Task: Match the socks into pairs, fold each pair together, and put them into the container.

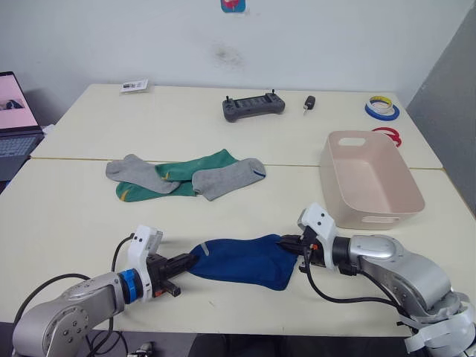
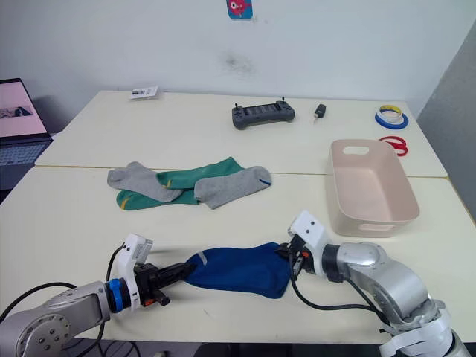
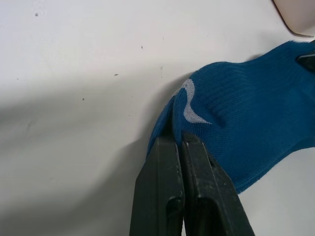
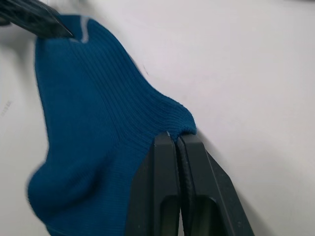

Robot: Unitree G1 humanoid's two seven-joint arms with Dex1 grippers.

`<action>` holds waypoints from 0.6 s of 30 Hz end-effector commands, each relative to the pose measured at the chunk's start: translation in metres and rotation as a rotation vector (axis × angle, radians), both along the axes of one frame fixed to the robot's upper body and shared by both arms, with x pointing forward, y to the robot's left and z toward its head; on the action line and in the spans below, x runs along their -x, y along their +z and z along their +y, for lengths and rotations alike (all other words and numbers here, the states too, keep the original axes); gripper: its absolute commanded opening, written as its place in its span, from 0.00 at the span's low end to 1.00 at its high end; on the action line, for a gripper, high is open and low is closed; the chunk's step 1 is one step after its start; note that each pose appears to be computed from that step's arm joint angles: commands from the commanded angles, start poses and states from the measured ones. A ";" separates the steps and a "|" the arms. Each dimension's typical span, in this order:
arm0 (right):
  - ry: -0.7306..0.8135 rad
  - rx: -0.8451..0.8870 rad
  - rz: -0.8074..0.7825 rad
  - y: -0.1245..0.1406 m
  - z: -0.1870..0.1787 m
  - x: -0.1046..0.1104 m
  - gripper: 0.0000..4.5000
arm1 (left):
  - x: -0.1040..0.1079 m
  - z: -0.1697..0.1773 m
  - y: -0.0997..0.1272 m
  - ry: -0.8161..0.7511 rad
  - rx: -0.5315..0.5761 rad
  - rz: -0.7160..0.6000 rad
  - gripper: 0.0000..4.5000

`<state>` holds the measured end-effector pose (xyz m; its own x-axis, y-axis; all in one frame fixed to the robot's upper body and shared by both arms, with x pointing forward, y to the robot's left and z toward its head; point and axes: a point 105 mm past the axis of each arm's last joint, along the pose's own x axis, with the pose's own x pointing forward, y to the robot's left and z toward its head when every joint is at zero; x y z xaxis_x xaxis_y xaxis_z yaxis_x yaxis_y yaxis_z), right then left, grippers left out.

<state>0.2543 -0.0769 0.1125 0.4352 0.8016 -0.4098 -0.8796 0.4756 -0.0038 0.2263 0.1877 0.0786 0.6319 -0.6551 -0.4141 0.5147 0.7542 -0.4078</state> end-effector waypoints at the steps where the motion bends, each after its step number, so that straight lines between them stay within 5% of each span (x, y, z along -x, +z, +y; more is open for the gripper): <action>1: 0.065 -0.052 -0.051 0.023 0.003 0.010 0.01 | 0.000 -0.006 0.024 -0.055 0.022 -0.089 0.00; 10: 0.144 -0.115 0.073 0.031 0.002 0.036 0.01 | 0.010 -0.005 0.038 -0.121 0.081 -0.054 0.00; 18: 0.073 -0.030 0.066 0.014 -0.006 0.021 0.01 | 0.010 -0.002 0.019 -0.084 0.061 0.010 0.00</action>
